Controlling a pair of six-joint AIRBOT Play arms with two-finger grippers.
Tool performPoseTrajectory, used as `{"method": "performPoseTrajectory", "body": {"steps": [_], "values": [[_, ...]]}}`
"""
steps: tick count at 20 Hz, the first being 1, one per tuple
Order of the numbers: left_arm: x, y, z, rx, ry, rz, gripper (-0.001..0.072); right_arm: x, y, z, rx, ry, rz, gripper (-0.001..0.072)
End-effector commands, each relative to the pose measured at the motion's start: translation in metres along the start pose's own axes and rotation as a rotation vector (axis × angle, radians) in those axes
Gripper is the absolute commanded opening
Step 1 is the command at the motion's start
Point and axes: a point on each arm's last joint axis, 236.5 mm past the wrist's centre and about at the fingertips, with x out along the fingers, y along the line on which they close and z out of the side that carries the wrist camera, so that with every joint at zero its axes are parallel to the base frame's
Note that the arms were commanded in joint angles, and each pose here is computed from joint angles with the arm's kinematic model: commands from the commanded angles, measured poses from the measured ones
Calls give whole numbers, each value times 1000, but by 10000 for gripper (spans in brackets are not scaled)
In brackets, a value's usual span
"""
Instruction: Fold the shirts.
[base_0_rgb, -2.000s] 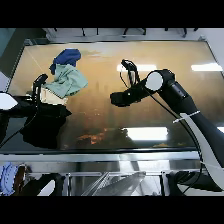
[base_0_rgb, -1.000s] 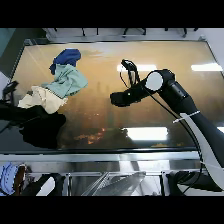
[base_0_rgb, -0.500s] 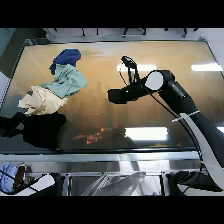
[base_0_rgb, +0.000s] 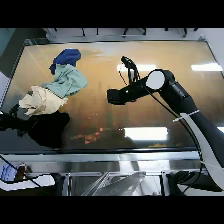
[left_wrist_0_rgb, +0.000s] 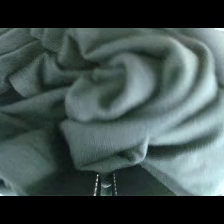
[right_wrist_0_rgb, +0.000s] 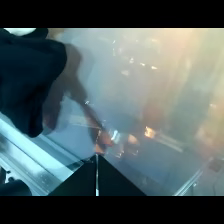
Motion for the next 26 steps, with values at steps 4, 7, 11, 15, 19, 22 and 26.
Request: {"method": "performPoseTrajectory", "body": {"steps": [4, 7, 11, 15, 19, 22, 26], "values": [[-61, -70, -30, 163, -122, 6, 17, -9, -11, -32, -84, 147, -21, 26], [-101, -119, -59, 251, -259, -9, 17, -33, -42, -42, -164, 206, -106, 26], [-115, -205, -116, 446, -340, -102, 18, -86, -90, -14, -163, 76, -287, 26], [-67, -302, -167, 674, -289, -226, 17, -123, -100, -10, -112, 12, -310, 26], [11, -389, -228, 781, -188, -381, 17, -149, -103, -5, -34, -71, -345, 26], [74, -412, -276, 837, -37, -405, 18, -164, -110, -8, 17, -87, -369, 26], [100, -435, -290, 946, 71, -380, 18, -182, -128, -9, 17, -113, -471, 26]]}}
